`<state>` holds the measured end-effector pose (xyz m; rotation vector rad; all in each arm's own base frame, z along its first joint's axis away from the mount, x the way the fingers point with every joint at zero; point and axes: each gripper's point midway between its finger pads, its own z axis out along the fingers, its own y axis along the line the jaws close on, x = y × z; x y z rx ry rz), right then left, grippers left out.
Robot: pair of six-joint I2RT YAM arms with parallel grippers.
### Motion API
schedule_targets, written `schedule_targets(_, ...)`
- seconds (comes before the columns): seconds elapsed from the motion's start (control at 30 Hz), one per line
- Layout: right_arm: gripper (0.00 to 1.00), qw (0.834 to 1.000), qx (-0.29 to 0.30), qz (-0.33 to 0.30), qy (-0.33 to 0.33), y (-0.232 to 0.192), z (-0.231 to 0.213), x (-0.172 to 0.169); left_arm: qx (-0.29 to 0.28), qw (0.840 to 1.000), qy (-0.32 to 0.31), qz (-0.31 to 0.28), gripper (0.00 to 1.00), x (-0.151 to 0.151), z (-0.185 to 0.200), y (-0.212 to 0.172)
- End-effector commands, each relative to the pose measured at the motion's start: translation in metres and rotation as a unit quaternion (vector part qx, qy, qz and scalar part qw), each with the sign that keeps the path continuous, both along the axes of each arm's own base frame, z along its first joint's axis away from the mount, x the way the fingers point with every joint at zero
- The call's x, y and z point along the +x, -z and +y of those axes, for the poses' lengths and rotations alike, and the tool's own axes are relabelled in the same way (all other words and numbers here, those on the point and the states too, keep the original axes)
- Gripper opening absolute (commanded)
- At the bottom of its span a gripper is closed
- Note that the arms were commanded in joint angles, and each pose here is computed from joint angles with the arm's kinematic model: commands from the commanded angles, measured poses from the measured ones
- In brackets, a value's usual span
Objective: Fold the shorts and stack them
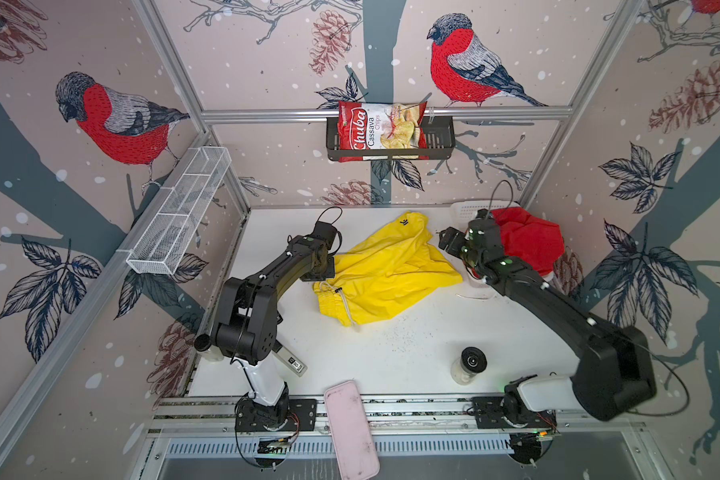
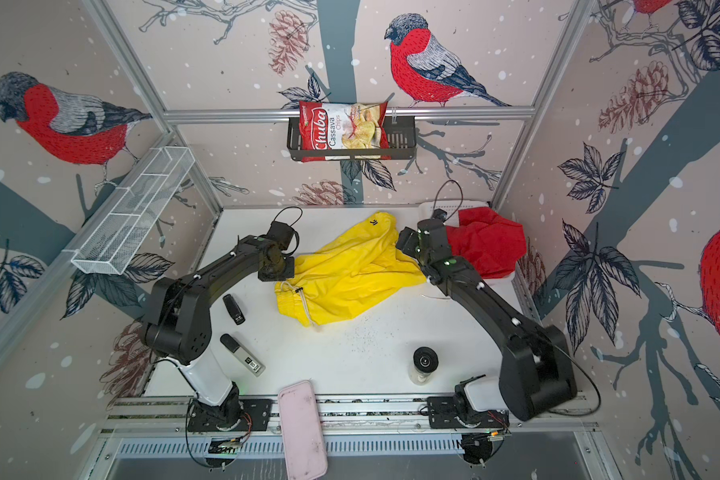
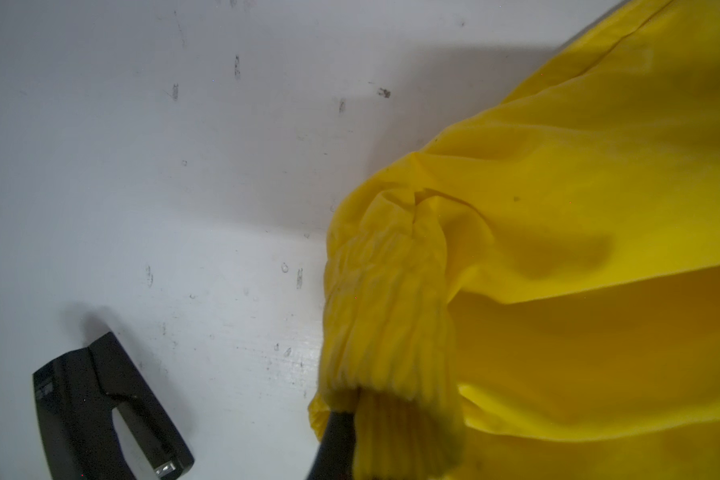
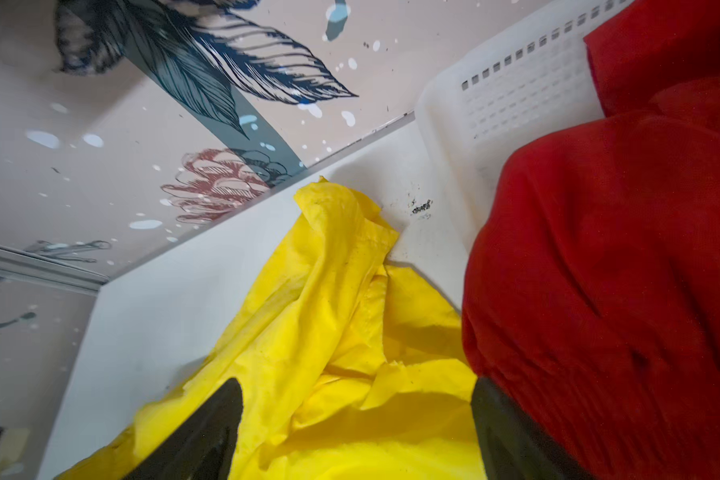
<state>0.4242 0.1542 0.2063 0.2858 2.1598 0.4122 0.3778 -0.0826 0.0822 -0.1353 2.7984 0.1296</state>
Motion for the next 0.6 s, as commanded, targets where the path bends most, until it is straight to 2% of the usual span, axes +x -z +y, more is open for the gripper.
schedule_targets(0.0, 0.87, 0.997, -0.068, 0.022, -0.007, 0.013, 0.003, 0.028, 0.003, 1.000, -0.012, 0.012, 0.16, -0.005, 0.004, 0.003)
schedule_targets(0.1, 0.89, 0.992, -0.113, 0.042, -0.024, 0.025, 0.021, 0.068, -0.002, 1.000, -0.017, 0.005, 0.55, -0.003, 0.006, -0.002)
schedule_targets(0.13, 0.89, 0.991, -0.125, 0.043, -0.031, 0.030, 0.028, 0.081, -0.008, 1.000, -0.019, -0.001, 0.65, -0.002, 0.006, -0.006)
schedule_targets(0.2, 0.90, 0.989, -0.134, 0.047, -0.048, 0.039, 0.043, 0.104, -0.026, 0.999, -0.026, -0.019, 0.78, 0.001, 0.007, -0.019)
schedule_targets(0.37, 0.90, 0.985, -0.139, 0.071, -0.071, 0.075, 0.070, 0.145, -0.099, 0.991, -0.043, -0.075, 0.87, 0.014, 0.006, -0.052)
schedule_targets(0.43, 0.86, 0.985, -0.131, 0.083, -0.082, 0.089, 0.079, 0.153, -0.123, 0.986, -0.050, -0.096, 0.88, 0.020, 0.008, -0.064)
schedule_targets(0.47, 0.81, 0.984, -0.129, 0.085, -0.084, 0.095, 0.081, 0.156, -0.132, 0.985, -0.051, -0.103, 0.89, 0.022, 0.008, -0.068)
schedule_targets(0.5, 0.68, 0.985, -0.124, 0.087, -0.086, 0.102, 0.083, 0.156, -0.142, 0.982, -0.054, -0.111, 0.90, 0.024, 0.009, -0.072)
schedule_targets(0.53, 0.42, 0.985, -0.117, 0.090, -0.089, 0.106, 0.085, 0.155, -0.160, 0.979, -0.053, -0.117, 0.91, 0.027, 0.006, -0.075)
schedule_targets(0.57, 0.20, 0.986, -0.112, 0.089, -0.088, 0.107, 0.086, 0.154, -0.178, 0.975, -0.052, -0.121, 0.92, 0.028, 0.003, -0.077)
